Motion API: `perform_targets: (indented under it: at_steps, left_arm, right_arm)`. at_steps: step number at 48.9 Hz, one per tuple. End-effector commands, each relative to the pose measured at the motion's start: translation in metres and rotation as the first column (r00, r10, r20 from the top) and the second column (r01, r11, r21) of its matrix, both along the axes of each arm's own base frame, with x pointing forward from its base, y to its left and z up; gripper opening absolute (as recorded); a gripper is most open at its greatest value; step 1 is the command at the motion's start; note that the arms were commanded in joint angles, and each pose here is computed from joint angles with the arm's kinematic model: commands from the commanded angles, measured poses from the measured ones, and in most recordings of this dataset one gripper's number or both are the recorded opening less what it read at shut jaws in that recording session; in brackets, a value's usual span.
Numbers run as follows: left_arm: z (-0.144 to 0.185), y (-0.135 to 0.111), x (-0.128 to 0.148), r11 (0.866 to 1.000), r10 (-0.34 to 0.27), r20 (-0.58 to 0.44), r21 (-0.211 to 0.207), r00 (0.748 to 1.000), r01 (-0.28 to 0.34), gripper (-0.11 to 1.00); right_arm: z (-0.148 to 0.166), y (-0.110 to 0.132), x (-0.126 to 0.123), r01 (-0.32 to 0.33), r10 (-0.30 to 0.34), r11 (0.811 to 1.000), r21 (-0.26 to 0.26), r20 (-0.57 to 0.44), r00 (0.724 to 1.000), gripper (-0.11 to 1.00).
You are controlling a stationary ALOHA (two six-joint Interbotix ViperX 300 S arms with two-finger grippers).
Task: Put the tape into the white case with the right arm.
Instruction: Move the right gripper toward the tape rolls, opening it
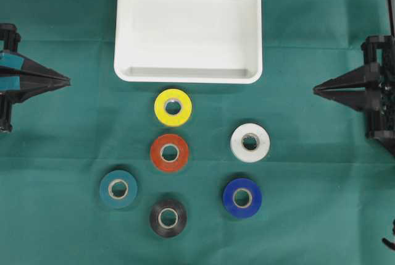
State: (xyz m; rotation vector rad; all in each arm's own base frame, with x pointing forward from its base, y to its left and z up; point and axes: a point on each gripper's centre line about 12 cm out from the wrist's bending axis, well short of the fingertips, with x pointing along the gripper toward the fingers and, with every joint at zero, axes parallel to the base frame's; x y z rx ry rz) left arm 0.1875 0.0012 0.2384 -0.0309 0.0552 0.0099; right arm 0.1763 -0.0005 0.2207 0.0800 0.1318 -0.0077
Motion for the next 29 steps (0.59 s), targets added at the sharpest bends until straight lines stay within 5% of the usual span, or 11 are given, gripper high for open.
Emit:
perform_targets:
  at_steps: [1,7,16,29]
  left_arm:
    - [0.002,-0.001,0.001,1.000,-0.006,0.005,-0.001,1.000,0.006,0.01]
    - [0.001,-0.002,0.001,1.000,-0.009,-0.017,0.000,1.000,0.009,0.01]
    - [-0.005,-0.002,0.000,1.000,-0.010,-0.052,0.001,0.999,0.010,0.01]
    - [-0.015,-0.004,-0.006,1.000,-0.020,-0.083,-0.002,0.996,0.020,0.01]
  right_arm:
    - [-0.001,0.000,0.001,0.001,-0.001,1.000,-0.001,-0.002,1.000,0.02]
    - [-0.005,0.000,0.001,0.000,0.000,1.000,-0.003,-0.017,1.000,0.27]
    - [-0.010,0.000,0.000,-0.004,0.003,1.000,-0.013,-0.034,0.999,0.80]
    - [-0.021,0.007,-0.003,-0.049,0.047,0.998,-0.038,-0.069,0.997,0.81]
